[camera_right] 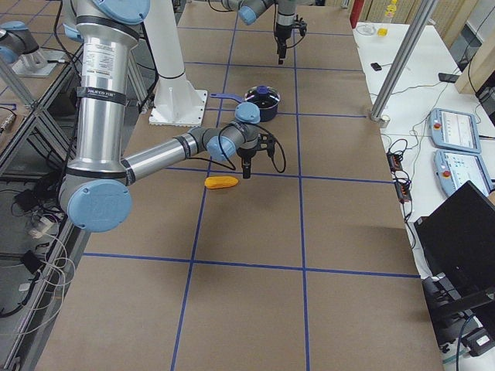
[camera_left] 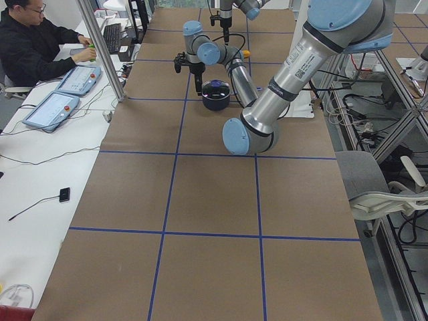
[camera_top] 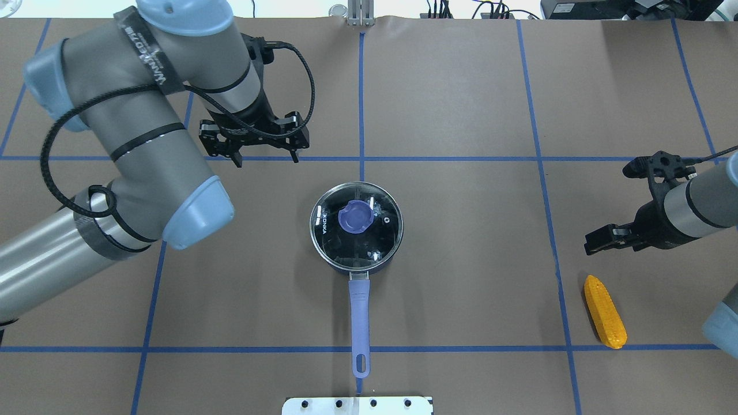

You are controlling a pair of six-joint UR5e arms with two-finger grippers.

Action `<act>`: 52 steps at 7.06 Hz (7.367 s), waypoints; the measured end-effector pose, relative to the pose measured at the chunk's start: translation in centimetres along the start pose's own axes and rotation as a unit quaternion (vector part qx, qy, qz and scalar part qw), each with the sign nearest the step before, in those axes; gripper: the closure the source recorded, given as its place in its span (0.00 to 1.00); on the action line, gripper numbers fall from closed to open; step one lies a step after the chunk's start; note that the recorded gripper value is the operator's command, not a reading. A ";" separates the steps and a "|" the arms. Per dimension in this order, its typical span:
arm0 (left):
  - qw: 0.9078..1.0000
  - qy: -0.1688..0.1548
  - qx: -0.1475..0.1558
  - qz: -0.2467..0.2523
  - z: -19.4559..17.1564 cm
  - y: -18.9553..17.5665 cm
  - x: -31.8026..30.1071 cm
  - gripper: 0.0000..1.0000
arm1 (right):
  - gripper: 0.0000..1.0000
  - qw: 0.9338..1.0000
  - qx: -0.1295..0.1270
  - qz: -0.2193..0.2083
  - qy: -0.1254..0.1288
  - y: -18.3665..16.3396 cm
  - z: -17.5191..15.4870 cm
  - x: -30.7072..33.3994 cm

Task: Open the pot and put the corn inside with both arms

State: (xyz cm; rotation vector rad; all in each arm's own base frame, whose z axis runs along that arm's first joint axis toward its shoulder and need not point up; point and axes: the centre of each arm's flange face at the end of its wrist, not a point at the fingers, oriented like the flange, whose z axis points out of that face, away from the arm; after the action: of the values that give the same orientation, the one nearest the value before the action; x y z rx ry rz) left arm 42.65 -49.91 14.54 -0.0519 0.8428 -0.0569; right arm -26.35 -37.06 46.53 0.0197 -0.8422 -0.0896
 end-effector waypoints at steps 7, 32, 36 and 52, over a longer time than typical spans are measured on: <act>1.000 -0.002 -0.003 0.020 2.7 5.2 8.1 0.01 | 0.08 0.995 -0.052 -0.067 0.046 6.6 6.6 -2.3; 0.999 0.008 -0.005 0.039 7.8 7.5 11.4 0.04 | 0.59 0.997 -0.041 -0.064 -0.018 2.9 3.0 -5.9; 0.999 0.003 -0.009 0.038 8.5 7.6 11.6 0.16 | 0.59 0.997 -0.041 -0.063 -0.017 2.8 3.0 -5.8; 0.997 0.020 0.040 0.060 1.5 1.5 3.0 0.35 | 0.56 0.994 -0.044 -0.076 -0.070 -4.1 -4.4 -26.9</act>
State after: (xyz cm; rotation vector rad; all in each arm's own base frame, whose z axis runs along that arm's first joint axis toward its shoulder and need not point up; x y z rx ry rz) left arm 45.82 -48.64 13.17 0.0753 0.8807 0.0212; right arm -41.11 -38.88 23.37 -0.0060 -0.9747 -0.2735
